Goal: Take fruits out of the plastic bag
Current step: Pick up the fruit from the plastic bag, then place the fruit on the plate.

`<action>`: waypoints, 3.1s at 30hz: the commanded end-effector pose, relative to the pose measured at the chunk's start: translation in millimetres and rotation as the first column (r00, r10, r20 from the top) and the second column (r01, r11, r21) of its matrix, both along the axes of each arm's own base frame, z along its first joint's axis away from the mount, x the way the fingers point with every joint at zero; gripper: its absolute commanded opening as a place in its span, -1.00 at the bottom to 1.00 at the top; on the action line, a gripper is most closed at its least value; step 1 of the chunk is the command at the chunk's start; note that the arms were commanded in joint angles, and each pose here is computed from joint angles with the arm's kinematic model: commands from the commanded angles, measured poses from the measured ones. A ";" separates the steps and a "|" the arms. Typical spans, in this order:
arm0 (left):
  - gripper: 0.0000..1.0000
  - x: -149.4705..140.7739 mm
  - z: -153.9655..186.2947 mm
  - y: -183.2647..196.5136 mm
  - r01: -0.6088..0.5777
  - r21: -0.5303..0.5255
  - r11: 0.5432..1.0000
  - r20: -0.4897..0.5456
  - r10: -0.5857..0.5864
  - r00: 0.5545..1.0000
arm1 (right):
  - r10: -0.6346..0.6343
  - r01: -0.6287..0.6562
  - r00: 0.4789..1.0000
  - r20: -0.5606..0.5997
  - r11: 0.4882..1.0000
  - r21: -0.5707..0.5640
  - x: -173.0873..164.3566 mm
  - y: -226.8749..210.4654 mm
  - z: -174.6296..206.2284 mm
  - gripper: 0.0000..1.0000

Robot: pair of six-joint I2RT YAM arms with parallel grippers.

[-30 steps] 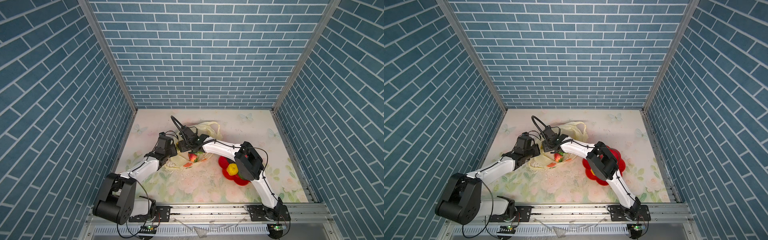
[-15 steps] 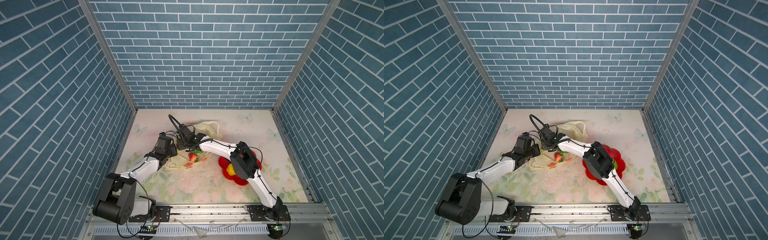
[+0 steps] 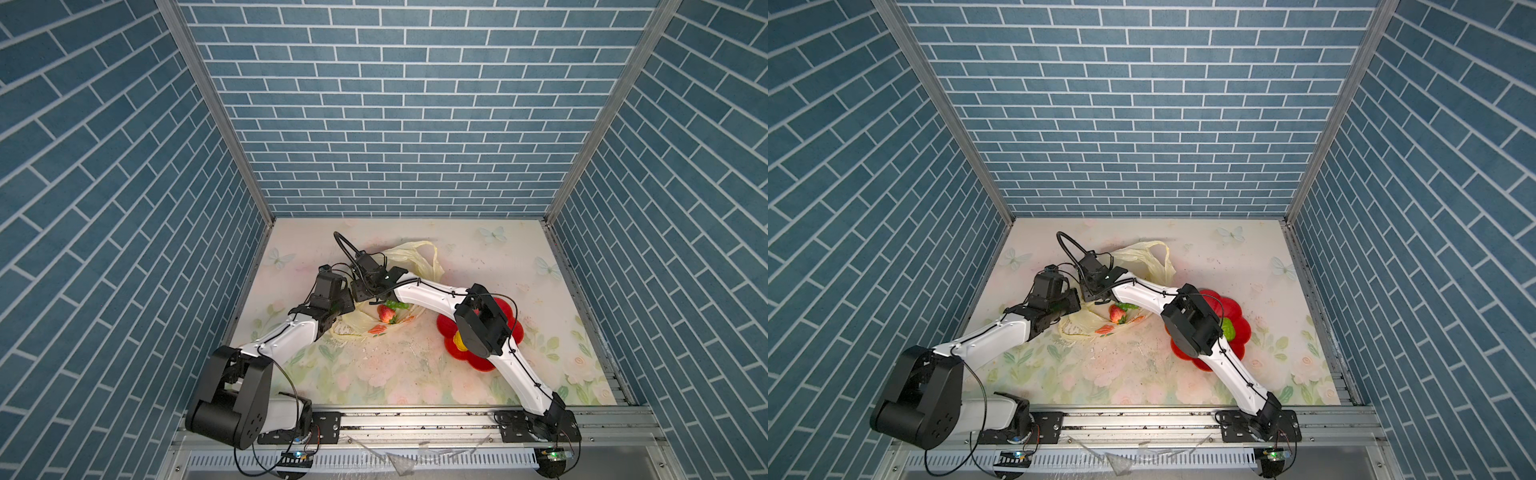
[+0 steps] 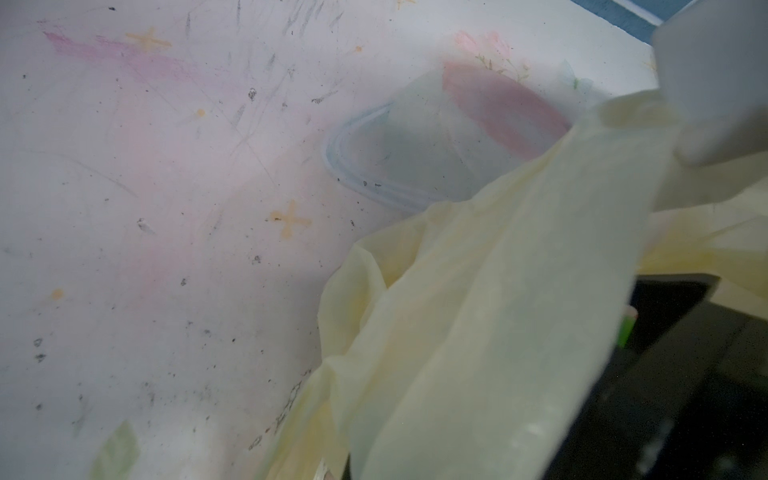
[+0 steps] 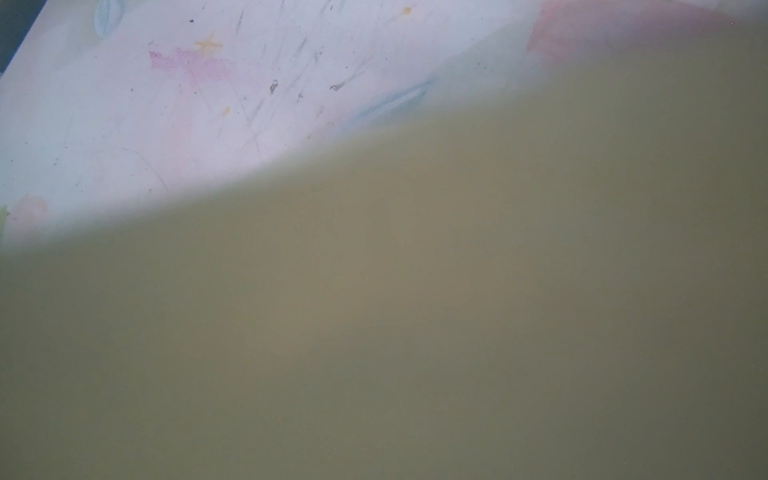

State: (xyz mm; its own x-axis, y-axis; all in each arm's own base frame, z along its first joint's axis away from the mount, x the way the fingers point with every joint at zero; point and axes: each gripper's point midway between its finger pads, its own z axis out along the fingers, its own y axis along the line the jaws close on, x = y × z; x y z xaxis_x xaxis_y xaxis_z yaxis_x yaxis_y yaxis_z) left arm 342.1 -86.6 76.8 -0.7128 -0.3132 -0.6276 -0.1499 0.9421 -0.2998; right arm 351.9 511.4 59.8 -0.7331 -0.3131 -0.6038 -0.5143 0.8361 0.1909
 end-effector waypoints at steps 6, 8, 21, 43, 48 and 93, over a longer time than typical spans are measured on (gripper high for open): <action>-1.00 -2.0 -3.1 3.3 -0.007 0.005 1.000 -0.006 0.007 1.000 | -0.011 0.010 1.000 -0.012 0.999 -0.046 -0.6 -4.0 -8.6 0.09; -1.00 -1.8 -2.9 3.8 -0.007 0.008 1.000 -0.005 0.007 1.000 | -0.010 0.010 1.000 -0.009 0.999 -0.035 -0.7 -3.5 -3.6 0.03; -1.00 -2.1 -2.2 3.6 -0.005 0.009 1.000 -0.005 0.005 1.000 | -0.035 0.035 0.999 0.002 0.997 0.070 -4.3 -6.1 34.2 -0.05; -1.00 -2.1 -0.7 5.0 -0.010 0.014 1.000 0.000 0.010 1.000 | -0.207 0.264 0.963 -0.169 0.846 0.464 -7.9 -120.5 119.4 -0.07; -1.00 -2.2 -1.1 5.5 -0.011 0.018 1.000 0.000 0.011 1.000 | -0.297 0.363 0.932 -0.210 0.783 0.506 -14.1 -175.6 122.5 -0.08; -1.00 -1.3 -3.3 8.7 -0.015 0.041 0.999 -0.003 0.015 1.000 | -0.467 0.654 0.754 -0.462 0.603 0.457 -48.2 -395.8 30.9 -0.07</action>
State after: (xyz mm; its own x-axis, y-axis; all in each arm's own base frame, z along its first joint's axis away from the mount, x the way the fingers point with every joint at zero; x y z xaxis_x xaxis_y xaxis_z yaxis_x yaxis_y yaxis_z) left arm 342.8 -83.9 77.2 -0.7079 -0.3067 -0.6363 -0.1538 0.9461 -0.2849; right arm 306.9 107.4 91.2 -0.7482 0.6128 -0.2541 0.2355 0.6034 0.7619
